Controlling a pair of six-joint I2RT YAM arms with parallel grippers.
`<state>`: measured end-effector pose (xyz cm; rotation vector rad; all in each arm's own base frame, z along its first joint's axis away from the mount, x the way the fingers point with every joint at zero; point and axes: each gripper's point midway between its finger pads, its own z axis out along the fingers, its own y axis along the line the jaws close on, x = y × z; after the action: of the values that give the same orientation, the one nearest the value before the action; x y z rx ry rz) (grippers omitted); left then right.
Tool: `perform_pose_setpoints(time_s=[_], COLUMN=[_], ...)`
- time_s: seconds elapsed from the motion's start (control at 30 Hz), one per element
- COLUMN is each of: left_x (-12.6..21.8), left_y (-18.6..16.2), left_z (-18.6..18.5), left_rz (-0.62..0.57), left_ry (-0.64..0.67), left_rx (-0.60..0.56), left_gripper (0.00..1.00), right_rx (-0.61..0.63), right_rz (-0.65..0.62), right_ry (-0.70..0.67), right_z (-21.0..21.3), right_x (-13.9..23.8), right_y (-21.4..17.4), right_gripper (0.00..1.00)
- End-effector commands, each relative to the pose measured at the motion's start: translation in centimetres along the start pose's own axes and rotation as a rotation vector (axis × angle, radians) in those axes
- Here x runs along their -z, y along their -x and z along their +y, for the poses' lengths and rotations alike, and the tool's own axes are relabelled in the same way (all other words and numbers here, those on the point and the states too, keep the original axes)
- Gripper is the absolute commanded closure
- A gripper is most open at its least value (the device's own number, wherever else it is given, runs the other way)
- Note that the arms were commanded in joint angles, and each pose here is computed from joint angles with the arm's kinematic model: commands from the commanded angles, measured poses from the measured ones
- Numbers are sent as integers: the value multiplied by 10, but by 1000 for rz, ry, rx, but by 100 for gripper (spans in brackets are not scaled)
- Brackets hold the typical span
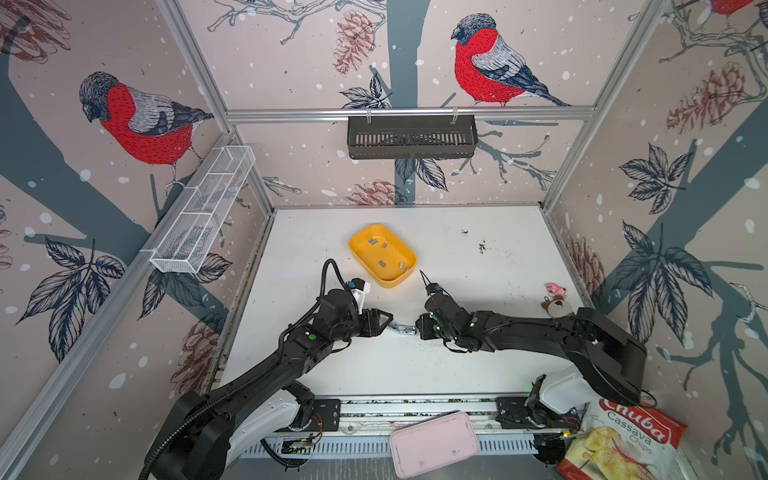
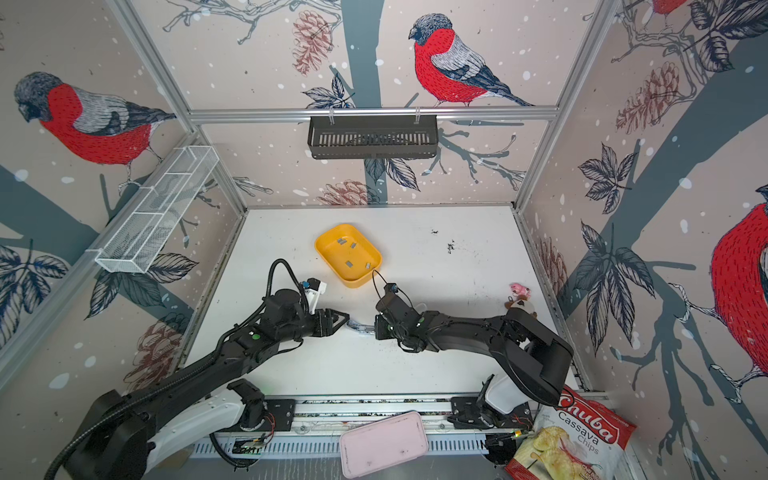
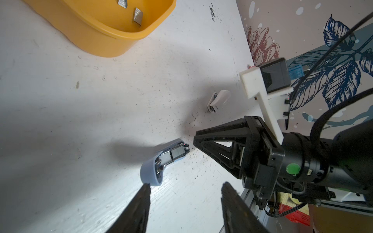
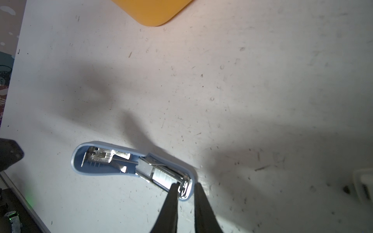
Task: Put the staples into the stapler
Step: 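Grasp the light-blue stapler's base end with the right gripper while the left hovers nearby, then grasp the light-blue stapler's open lid with the left gripper while the right holds the base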
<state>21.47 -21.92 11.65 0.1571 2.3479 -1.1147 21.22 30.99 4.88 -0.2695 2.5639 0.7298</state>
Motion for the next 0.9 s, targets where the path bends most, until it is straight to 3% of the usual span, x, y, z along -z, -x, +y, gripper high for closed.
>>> perform_pose_setpoints(time_s=[0.0, 0.5, 0.87], left_x=[1, 2, 0], left_y=[4, 4, -11], left_z=[-4, -8, -2], left_rz=[-21, -16, 23], left_ry=[-22, -40, -37], left_rx=[-8, -17, 10], left_gripper=[43, 43, 43], right_rx=[13, 3, 6], right_rz=[-8, 23, 29], right_ry=[44, 37, 32], right_z=[9, 5, 3], right_x=[0, -10, -14], right_y=[5, -2, -3], right_gripper=[82, 83, 91])
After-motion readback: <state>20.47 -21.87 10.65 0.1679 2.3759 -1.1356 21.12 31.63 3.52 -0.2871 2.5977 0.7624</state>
